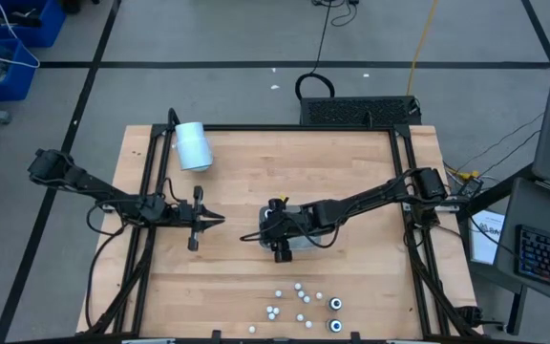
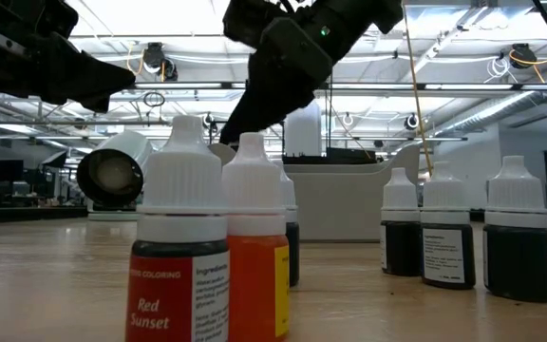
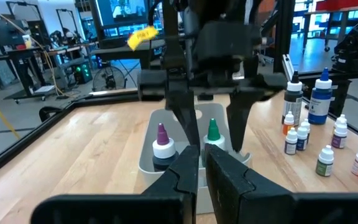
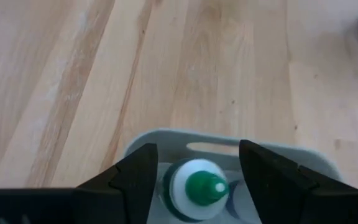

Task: Pick & Place food coloring
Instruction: Put the large black food coloring bottle into the bin

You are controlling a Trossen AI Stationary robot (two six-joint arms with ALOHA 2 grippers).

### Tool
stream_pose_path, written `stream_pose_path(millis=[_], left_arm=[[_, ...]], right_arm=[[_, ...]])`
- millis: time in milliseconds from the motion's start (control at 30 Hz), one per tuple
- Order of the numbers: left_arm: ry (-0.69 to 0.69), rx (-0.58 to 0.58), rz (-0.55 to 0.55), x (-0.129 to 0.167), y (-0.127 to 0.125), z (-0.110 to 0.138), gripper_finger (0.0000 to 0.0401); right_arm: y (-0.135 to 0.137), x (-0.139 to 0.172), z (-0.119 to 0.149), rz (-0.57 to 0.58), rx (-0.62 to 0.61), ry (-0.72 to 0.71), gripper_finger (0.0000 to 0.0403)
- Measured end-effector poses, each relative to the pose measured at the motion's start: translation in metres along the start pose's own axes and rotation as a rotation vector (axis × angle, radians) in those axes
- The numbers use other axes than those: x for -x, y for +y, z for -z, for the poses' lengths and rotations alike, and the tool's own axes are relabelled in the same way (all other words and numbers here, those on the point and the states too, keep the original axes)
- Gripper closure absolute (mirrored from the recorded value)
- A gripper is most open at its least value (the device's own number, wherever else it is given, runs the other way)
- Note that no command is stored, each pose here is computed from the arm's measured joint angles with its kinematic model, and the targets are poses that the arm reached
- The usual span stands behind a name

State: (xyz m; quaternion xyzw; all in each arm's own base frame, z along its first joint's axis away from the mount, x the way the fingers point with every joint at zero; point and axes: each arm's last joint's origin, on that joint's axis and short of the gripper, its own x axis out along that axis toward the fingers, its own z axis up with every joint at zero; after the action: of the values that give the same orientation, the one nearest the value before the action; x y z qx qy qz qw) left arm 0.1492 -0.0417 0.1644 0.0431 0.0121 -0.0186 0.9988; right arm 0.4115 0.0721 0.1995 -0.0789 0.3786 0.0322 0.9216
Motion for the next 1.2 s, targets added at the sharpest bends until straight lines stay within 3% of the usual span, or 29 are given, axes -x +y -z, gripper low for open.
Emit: stream_pose_path(millis=[167, 433, 700, 833, 967, 1033, 1200], left_arm=[[-0.001, 0.002, 0.0, 0.0, 0.0, 0.0, 0.0364], [0.023, 0.015, 0.003, 0.0, 0.0, 0.002, 0.0364], [0.026, 0.019, 0.003, 0.0, 0.0, 0.003, 0.0364], [0.023, 0.064, 0.002, 0.0, 0.0, 0.002, 0.0364], [0.02, 0.08, 0.002, 0.0, 0.0, 0.002, 0.0364], [0.02, 0.078, 0.002, 0.0, 0.0, 0.002, 0.0364], [0.02, 0.059, 0.002, 0.0, 0.0, 0.002, 0.0364]], right_arm=[[-0.005, 0.027, -0.015, 0.047, 0.025, -0.069, 0.0175], [-0.002, 0.13, -0.039, 0.025, 0.02, -0.217, 0.0175], [0.011, 0.216, -0.015, 0.129, -0.055, -0.198, 0.0263], [0.028, 0.225, 0.015, 0.096, -0.066, -0.226, 0.0328], [0.045, 0.209, 0.053, 0.079, -0.019, -0.287, 0.0388], [0.049, 0.2, 0.069, 0.059, -0.008, -0.328, 0.0397], [0.052, 0.18, 0.105, 0.05, 0.034, -0.372, 0.0379]])
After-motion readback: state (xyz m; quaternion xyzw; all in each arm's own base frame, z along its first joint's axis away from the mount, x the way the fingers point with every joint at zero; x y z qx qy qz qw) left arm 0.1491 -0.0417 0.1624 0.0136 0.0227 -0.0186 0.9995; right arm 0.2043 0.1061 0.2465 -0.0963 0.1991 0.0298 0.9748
